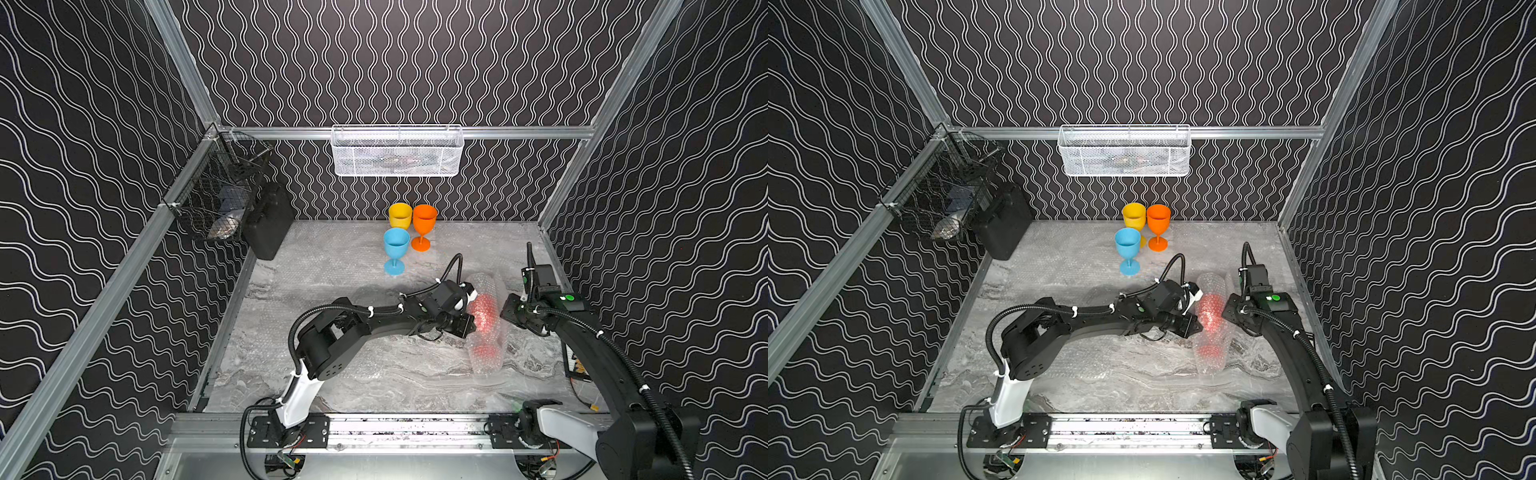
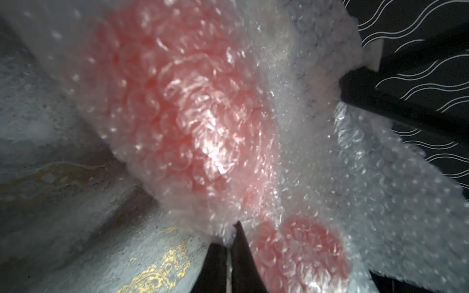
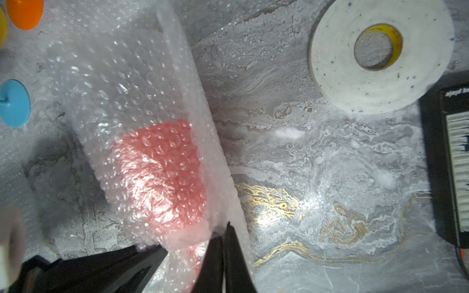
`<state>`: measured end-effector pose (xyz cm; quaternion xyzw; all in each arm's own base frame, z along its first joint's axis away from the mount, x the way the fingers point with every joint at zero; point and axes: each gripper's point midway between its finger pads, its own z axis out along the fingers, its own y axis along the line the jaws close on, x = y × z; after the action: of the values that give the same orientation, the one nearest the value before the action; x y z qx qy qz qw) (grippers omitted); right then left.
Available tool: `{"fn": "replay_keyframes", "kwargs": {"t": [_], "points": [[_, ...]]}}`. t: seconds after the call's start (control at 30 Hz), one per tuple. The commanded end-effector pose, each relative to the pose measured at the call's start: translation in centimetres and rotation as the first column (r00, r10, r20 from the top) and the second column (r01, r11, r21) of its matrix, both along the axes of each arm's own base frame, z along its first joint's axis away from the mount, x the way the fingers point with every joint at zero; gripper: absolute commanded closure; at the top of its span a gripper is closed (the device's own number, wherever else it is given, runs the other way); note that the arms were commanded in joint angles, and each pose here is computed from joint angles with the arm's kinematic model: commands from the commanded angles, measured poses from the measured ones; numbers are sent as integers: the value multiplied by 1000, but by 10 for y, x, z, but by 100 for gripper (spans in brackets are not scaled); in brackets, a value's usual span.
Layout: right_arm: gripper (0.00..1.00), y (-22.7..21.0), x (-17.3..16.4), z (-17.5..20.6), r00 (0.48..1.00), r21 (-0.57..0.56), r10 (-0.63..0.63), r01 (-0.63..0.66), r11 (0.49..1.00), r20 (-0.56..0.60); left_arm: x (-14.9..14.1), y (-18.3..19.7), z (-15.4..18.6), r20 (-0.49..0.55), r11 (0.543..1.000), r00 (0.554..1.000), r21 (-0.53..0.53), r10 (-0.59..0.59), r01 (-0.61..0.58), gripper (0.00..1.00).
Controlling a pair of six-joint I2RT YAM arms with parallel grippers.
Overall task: Unpack wine glasses from bubble wrap
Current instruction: Unwrap the bubble wrap at the center of the board.
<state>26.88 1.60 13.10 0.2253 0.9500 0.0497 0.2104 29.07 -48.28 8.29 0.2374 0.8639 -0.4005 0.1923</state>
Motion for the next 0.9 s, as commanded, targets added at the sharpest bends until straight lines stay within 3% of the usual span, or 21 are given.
{"fn": "replay_keyframes", "kwargs": {"t": [0.0,0.3,0.5,0.7,0.87], "points": [[99,-1,5,-2,1000,17,3,-3,1000,8,-1,-6,-2,-17,1000,1000,-24,-1,0,92],[99,-14,13,-8,1000,56,-28,28,998,-2,0,-12,-18,-27,1000,1000,5,-14,14,88],[98,-14,12,-11,999,78,-28,29,997,-18,1,-9,-22,-24,999,1000,34,-10,11,77],[98,-16,10,-9,999,73,-33,34,997,-15,3,4,-11,15,998,1000,63,5,-6,65],[98,-20,10,-8,999,57,-40,42,998,-27,5,16,7,43,998,999,53,28,-30,60]]}}
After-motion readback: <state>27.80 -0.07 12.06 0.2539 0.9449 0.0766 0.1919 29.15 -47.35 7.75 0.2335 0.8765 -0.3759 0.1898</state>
